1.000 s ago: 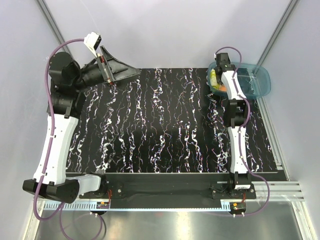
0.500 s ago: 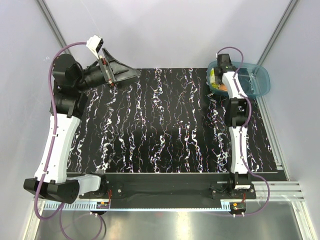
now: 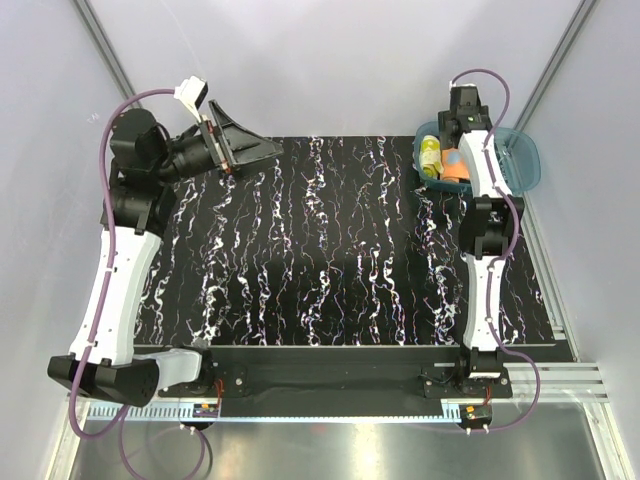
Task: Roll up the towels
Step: Place the rolled towel into the container
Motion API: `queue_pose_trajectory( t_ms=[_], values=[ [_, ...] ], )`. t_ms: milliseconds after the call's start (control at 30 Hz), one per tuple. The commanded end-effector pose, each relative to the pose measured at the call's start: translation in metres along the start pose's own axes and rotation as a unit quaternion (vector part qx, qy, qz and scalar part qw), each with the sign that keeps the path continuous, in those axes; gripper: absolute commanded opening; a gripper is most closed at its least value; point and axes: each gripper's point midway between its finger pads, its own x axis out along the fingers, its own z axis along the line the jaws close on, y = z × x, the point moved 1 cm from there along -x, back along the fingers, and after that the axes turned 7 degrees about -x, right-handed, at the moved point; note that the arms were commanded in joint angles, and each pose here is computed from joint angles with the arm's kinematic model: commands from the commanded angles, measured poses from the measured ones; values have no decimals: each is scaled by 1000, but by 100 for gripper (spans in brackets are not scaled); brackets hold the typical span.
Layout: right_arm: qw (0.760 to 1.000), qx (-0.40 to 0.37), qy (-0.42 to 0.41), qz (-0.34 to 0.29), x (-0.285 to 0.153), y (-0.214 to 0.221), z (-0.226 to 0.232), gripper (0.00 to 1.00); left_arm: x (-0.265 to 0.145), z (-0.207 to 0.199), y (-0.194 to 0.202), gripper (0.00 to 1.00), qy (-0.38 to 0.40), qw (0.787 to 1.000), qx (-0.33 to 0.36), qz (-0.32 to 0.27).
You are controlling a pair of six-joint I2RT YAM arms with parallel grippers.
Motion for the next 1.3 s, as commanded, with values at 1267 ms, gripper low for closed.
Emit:
queue_pose_trajectory(
  t_ms=[1267],
  values=[
    [869,216,-415,-162,-375,56,45,100,-150,233,27,99,-424,813,282,-283]
  ],
)
